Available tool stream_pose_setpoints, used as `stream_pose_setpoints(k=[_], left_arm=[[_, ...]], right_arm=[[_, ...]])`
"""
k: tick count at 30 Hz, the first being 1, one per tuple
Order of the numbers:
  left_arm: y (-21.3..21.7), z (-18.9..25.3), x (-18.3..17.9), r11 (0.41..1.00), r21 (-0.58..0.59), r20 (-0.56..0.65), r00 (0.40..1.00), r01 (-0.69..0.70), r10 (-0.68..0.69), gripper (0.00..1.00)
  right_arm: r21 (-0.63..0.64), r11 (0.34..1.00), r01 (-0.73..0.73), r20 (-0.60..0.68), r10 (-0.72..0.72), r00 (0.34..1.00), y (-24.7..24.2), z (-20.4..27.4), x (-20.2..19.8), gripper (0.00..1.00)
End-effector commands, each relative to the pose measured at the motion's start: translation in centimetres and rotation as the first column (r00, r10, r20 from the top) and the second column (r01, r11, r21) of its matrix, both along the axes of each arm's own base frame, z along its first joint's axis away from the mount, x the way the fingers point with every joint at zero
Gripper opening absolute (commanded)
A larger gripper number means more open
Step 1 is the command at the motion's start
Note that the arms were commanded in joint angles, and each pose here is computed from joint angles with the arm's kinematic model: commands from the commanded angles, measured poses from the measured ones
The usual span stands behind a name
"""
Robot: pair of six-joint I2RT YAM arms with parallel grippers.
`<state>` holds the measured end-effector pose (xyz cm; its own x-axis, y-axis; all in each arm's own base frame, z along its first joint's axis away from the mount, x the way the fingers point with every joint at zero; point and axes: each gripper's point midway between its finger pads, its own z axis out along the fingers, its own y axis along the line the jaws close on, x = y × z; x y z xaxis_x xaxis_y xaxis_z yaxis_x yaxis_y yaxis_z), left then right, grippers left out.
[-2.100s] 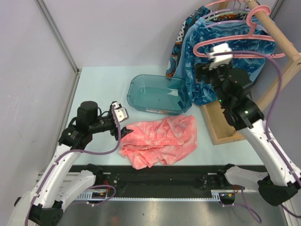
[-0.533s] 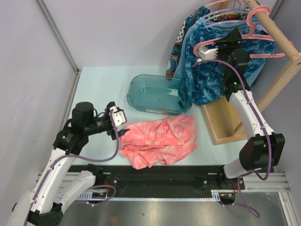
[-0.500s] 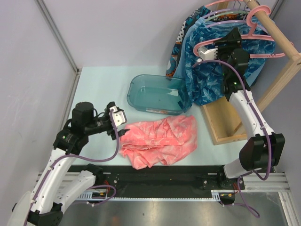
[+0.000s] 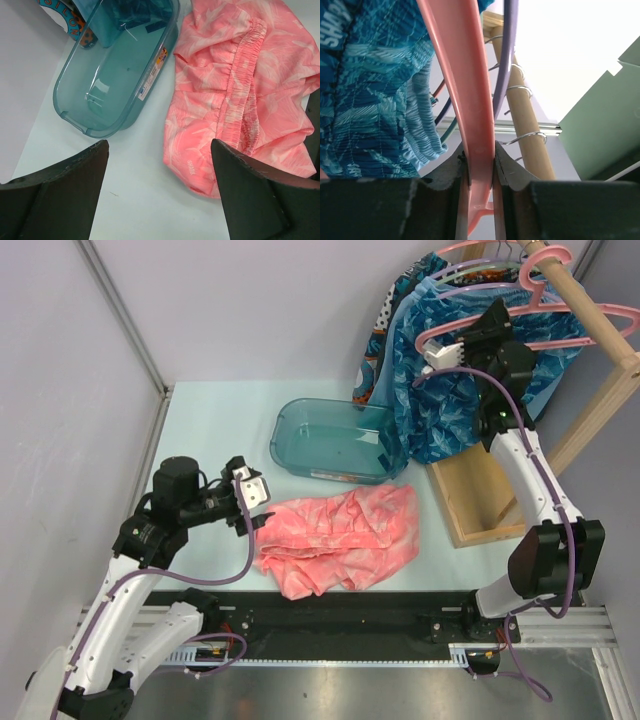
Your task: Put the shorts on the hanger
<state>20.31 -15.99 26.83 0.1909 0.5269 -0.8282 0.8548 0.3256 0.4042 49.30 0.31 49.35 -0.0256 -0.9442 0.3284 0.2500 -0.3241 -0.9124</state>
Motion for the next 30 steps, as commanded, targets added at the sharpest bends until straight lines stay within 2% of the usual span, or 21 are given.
stream_pose_setpoints(k=[1, 8, 12, 16, 17, 19, 20, 22, 23, 27, 30], left_arm=[[-0.2, 1.9, 0.1, 1.000, -0.009, 0.063, 0.998, 0.023, -0.023, 0.88], [-0.3, 1.7, -0.1, 1.000, -0.018, 0.045, 0.999, 0.021, -0.020, 0.88], [-0.2, 1.8, -0.4, 1.000, -0.021, 0.037, 0.999, 0.020, -0.019, 0.89], [-0.4, 1.3, -1.6, 0.998, -0.020, -0.012, 0.998, 0.057, -0.058, 0.91], [-0.5, 1.1, -1.8, 0.998, -0.029, -0.030, 0.998, 0.055, -0.056, 0.91], [-0.6, 1.2, -2.5, 0.997, -0.050, -0.052, 0.997, 0.062, -0.064, 0.91], [-0.7, 1.2, -2.8, 0.996, -0.068, -0.074, 0.995, 0.056, -0.061, 0.91], [-0.9, 2.1, -3.0, 0.993, -0.109, -0.070, 0.996, 0.048, -0.056, 0.91], [-1.1, 2.9, -2.8, 0.988, -0.150, -0.075, 0.997, 0.024, -0.036, 0.91], [-1.4, 5.0, -2.2, 0.970, -0.241, -0.098, 0.995, -0.037, 0.013, 0.91], [-1.9, 5.2, -2.0, 0.962, -0.268, -0.172, 0.985, -0.052, 0.006, 0.91]], right_arm=[[-0.014, 0.998, -0.055, 0.160, 0.056, 0.986, 1.9, 6.1, -3.0, 0.00], [-0.008, 0.990, -0.144, 0.188, 0.143, 0.972, 6.9, 7.4, -5.0, 0.00], [0.028, 0.988, -0.152, 0.147, 0.147, 0.978, 9.6, 6.6, -5.9, 0.00], [0.128, 0.983, -0.131, -0.014, 0.134, 0.991, 13.1, 2.3, -7.8, 0.00], [0.150, 0.974, -0.172, -0.038, 0.179, 0.983, 15.4, 1.8, -9.4, 0.00], [0.173, 0.978, -0.119, -0.149, 0.146, 0.978, 16.4, -1.7, -10.4, 0.00], [0.230, 0.959, -0.168, -0.182, 0.212, 0.960, 18.8, -2.9, -12.0, 0.00], [0.239, 0.961, -0.143, -0.277, 0.208, 0.938, 19.8, -5.9, -13.8, 0.00], [0.296, 0.946, -0.132, -0.305, 0.225, 0.925, 20.4, -7.1, -14.6, 0.00], [0.329, 0.933, -0.144, -0.459, 0.291, 0.840, 23.9, -12.8, -19.5, 0.00], [0.306, 0.940, -0.150, -0.486, 0.290, 0.824, 23.8, -15.0, -20.9, 0.00]])
